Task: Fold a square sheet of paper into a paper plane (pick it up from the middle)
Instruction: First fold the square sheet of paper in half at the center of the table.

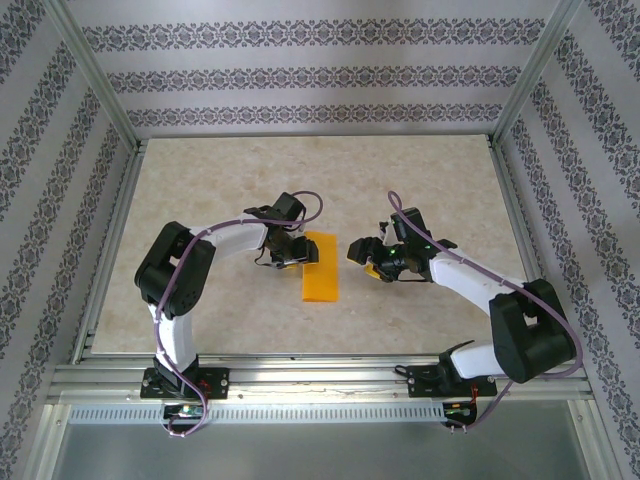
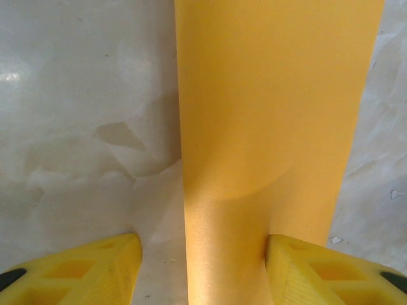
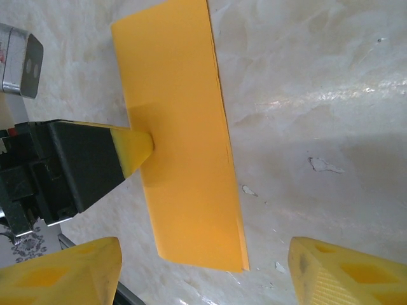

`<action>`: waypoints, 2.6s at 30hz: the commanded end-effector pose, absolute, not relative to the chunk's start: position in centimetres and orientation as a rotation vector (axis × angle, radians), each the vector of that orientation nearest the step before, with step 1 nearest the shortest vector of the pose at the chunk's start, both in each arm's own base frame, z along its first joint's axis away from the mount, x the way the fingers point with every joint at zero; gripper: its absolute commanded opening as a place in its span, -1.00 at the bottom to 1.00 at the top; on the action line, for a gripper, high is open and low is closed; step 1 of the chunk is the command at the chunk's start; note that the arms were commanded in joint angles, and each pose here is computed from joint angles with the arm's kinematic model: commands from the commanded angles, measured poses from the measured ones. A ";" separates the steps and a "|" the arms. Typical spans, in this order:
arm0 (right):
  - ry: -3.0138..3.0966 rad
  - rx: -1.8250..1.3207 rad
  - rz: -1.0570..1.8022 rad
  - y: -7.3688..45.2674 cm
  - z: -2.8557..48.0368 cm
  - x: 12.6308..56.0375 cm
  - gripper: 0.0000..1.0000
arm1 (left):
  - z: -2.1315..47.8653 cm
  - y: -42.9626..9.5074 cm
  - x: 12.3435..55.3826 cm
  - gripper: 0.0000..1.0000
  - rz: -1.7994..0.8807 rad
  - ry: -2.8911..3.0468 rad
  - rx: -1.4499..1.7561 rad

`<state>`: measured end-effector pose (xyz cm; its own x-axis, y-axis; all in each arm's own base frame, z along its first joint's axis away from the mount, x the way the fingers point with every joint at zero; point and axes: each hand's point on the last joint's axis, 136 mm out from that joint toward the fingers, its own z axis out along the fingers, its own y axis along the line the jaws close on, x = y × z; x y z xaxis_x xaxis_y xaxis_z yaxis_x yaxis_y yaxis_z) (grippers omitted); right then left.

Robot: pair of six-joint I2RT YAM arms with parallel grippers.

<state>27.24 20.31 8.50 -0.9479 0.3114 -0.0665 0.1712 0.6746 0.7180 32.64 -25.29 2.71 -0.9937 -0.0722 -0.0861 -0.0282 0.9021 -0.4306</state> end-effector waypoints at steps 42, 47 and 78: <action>2.714 0.401 1.136 20.9 8.6 27.6 0.50 | -0.3 -22.8 32.1 0.09 -0.422 3.037 -0.184; 2.717 0.402 1.135 20.9 8.6 27.6 0.51 | -0.6 -22.3 32.1 0.10 -0.351 3.038 -0.184; 2.725 0.416 1.134 20.8 8.5 27.3 0.58 | -1.1 -22.1 31.8 -0.01 -0.311 3.026 -0.233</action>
<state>27.28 20.34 7.98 -0.9454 0.3238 -0.0387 0.2014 0.6732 0.7115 32.75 -24.97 2.08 -0.9876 -0.1210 -0.1000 -0.0811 0.9389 -0.3345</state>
